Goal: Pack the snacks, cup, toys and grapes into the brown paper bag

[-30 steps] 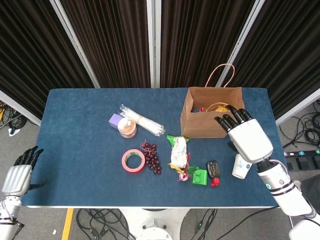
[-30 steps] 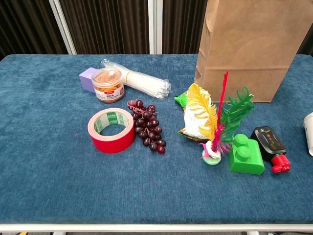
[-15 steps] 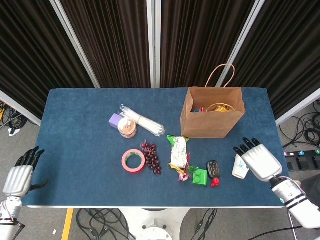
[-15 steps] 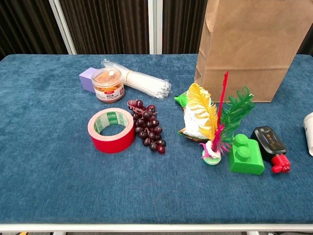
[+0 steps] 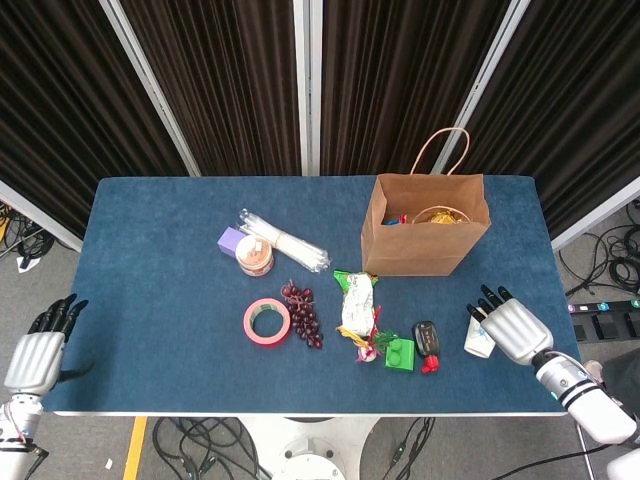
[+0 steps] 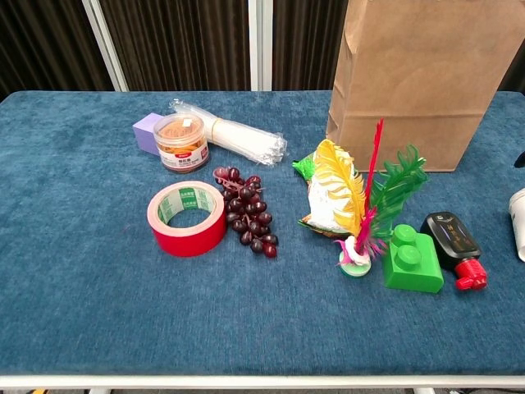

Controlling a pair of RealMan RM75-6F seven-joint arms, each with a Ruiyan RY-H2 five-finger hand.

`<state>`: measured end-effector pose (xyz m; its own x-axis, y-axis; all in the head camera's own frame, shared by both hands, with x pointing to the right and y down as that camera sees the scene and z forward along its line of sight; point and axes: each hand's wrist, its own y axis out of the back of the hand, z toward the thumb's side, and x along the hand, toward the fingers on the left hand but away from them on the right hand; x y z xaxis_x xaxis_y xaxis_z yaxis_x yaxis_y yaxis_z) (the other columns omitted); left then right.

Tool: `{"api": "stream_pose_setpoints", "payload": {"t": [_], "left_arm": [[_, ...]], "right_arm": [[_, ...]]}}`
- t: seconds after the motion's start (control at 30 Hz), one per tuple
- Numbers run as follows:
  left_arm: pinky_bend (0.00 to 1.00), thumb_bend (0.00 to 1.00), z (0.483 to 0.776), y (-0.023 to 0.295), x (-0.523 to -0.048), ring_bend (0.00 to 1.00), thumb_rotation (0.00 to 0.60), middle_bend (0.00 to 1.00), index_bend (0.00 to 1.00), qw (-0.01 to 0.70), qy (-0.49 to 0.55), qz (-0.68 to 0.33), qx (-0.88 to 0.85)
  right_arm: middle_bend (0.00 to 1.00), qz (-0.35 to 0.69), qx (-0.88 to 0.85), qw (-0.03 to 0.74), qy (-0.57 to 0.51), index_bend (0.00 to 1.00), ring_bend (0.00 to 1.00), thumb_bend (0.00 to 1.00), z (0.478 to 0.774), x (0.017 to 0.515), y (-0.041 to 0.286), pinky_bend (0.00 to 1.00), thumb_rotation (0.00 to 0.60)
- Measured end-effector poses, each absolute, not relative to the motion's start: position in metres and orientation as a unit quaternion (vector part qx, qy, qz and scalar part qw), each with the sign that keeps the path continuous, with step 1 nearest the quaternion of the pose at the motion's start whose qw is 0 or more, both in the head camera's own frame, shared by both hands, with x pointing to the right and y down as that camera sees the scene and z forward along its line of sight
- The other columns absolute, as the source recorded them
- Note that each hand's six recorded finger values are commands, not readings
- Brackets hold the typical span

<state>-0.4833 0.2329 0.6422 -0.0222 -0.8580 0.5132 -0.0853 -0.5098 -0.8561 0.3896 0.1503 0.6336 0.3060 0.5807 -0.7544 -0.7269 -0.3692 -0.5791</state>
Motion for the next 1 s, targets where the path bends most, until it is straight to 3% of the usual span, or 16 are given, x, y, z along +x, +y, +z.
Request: {"api": "stream_pose_setpoints", "payload": {"t": [0.7,1.0], "left_arm": [[0.17,0.23,0.645,0.236,-0.483,0.03,0.6,0.13,0.14,0.319,0.368,-0.603,-0.632],[0.17,0.23,0.645,0.235,-0.483,0.03,0.6,0.13,0.14,0.32,0.371,-0.602,-0.63]], "right_arm": [[0.18,0.582,-0.588,0.552,0.102,0.1,0.03,0.0,0.689,0.398,0.16,0.17,0.6],[0.18,0.569,-0.593,0.566,0.07,0.1,0.03,0.0,0.681,0.391,0.15,0.16,0.6]]}}
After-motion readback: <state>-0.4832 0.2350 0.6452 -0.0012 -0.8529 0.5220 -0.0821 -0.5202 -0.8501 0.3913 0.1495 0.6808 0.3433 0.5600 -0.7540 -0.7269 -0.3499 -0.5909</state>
